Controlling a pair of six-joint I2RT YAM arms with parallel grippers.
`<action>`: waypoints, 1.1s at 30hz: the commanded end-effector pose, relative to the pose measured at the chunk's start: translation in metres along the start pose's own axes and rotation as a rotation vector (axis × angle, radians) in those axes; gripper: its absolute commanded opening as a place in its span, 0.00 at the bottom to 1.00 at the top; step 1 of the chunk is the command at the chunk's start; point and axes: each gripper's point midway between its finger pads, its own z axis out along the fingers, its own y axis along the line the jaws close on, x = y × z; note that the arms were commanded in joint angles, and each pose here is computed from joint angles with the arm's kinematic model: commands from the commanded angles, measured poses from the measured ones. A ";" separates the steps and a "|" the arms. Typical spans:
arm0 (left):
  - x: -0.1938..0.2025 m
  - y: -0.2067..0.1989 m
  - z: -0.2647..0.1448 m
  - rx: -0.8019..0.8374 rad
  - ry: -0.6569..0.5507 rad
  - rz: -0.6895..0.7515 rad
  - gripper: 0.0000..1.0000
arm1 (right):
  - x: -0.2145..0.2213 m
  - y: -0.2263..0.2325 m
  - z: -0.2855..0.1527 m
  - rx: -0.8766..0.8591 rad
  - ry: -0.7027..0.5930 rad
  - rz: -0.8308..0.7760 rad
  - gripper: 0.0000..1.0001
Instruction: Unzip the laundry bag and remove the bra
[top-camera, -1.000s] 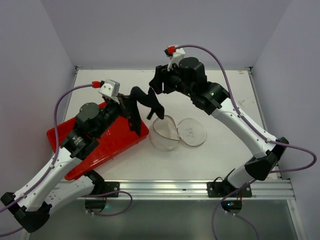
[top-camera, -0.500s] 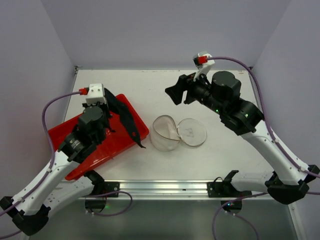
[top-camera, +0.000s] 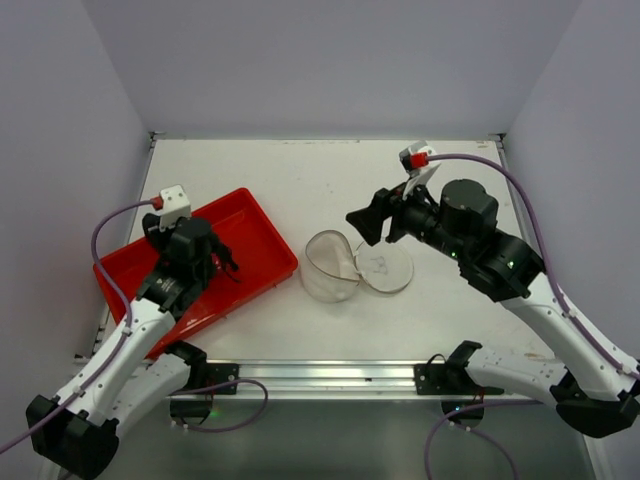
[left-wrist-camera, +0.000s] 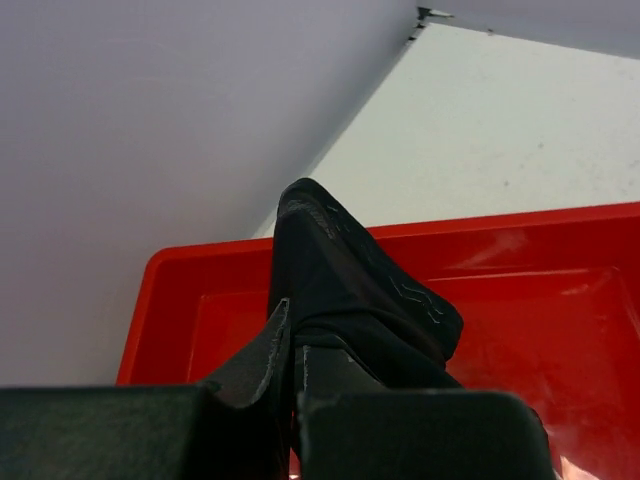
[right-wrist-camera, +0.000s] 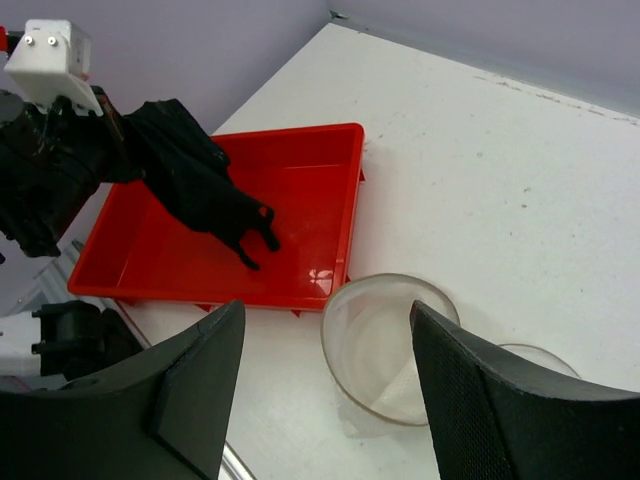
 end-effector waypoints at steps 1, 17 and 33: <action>0.002 0.014 0.009 -0.123 -0.026 -0.052 0.00 | -0.003 0.006 -0.014 -0.042 -0.030 -0.036 0.69; 0.051 0.017 0.010 -0.167 0.051 -0.054 0.06 | 0.001 0.010 -0.027 -0.080 -0.061 -0.038 0.70; 0.030 0.001 0.017 -0.150 0.072 -0.020 0.49 | -0.011 0.008 -0.035 -0.058 -0.094 -0.050 0.71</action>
